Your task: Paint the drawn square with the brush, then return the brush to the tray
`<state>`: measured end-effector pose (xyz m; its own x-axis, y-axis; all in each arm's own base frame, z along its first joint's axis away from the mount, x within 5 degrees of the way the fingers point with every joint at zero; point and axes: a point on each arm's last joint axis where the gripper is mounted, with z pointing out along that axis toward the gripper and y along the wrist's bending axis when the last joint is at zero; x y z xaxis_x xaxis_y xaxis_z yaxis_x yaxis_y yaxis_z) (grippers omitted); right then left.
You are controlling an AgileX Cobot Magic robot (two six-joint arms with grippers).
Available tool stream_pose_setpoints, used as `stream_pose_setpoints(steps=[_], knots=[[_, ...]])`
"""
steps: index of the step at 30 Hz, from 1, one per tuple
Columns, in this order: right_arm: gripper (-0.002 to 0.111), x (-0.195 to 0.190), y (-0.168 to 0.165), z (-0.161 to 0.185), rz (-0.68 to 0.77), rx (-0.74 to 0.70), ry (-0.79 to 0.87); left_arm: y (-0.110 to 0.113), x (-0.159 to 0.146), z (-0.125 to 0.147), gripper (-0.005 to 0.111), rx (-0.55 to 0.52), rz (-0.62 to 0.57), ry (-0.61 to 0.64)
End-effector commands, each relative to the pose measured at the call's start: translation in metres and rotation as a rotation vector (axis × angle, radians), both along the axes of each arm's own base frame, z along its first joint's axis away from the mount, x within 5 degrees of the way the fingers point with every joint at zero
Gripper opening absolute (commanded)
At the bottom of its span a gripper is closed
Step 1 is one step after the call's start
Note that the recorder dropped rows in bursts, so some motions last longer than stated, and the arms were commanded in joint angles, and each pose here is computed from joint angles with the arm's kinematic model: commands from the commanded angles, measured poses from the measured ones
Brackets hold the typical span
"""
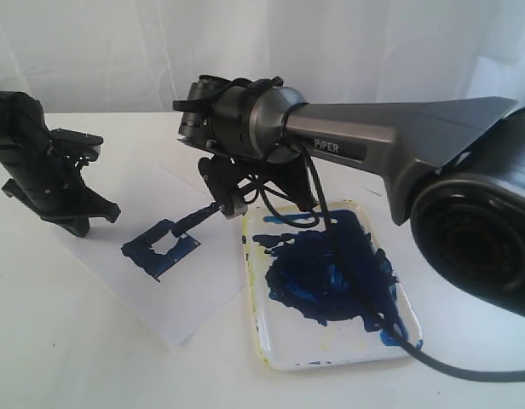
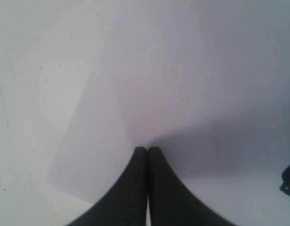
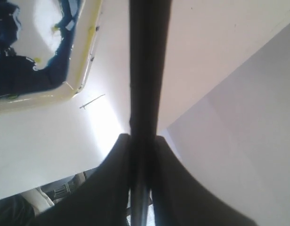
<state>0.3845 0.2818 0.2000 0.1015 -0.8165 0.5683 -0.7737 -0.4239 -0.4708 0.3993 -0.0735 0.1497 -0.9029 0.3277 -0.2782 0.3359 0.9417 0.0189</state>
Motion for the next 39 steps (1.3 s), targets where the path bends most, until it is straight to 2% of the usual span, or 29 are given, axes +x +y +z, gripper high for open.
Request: stream_pose_setpoints(steps=[1,5,13,21,29,36,39], knots=[[0.0,0.002,0.006,-0.009,0.012,0.086,0.005,0.003,-0.004,-0.009,0.0,0.024,-0.01,0.059],[0.0,0.004,0.011,-0.011,0.046,0.127,-0.001,0.003,-0.004,-0.009,0.0,0.024,-0.01,0.059],[0.0,0.013,0.011,-0.037,0.057,0.028,-0.045,0.003,-0.004,-0.009,0.0,0.024,-0.01,0.059],[0.0,0.017,0.011,-0.032,0.045,0.035,-0.128,0.003,-0.004,-0.009,0.0,0.024,-0.01,0.059],[0.0,0.013,0.001,-0.03,0.031,-0.118,-0.063,0.003,-0.004,-0.009,0.0,0.024,-0.01,0.059],[0.0,0.014,0.003,-0.028,0.051,-0.092,-0.075,0.003,-0.004,-0.009,0.0,0.024,-0.01,0.059],[0.0,0.016,0.007,-0.028,0.023,0.011,-0.126,0.003,-0.004,-0.009,0.0,0.024,-0.01,0.059]])
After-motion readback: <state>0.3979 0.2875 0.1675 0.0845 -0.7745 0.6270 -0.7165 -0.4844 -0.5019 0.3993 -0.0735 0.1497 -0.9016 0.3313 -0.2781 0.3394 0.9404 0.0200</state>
